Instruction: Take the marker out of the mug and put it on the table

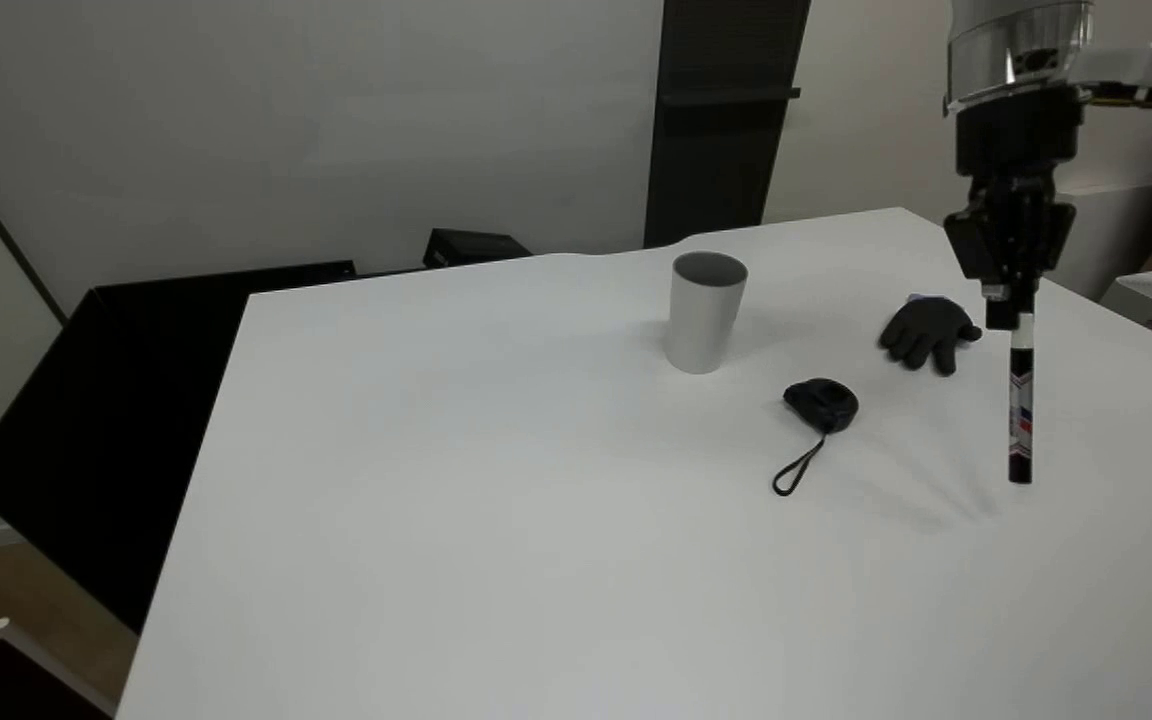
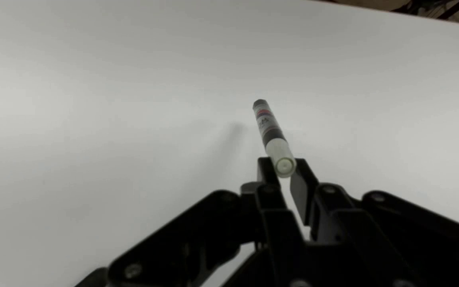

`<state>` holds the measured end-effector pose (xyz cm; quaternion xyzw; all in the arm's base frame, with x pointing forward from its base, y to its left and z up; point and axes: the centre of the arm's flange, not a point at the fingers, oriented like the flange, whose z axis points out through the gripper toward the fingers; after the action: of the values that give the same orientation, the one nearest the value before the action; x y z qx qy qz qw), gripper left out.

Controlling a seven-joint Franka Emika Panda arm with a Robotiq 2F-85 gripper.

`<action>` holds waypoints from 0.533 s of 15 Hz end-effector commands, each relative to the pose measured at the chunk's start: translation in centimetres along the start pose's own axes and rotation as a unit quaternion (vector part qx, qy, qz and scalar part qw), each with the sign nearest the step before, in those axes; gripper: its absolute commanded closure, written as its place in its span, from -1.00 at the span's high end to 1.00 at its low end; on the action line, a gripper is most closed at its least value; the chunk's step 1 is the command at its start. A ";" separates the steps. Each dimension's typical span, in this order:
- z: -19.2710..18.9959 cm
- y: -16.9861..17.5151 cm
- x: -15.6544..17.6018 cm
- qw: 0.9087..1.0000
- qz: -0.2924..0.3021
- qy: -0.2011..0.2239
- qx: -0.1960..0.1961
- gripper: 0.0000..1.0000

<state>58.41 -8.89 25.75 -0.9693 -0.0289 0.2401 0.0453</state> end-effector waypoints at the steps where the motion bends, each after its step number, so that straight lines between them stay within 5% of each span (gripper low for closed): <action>1: 2.0 3.0 0.1 0.996 -0.003 -0.054 0.066 -0.87; 8: 6.7 6.8 1.4 0.997 0.022 -0.035 0.071 -0.87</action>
<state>56.08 -14.19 19.93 -0.9530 0.0003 0.2842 0.1051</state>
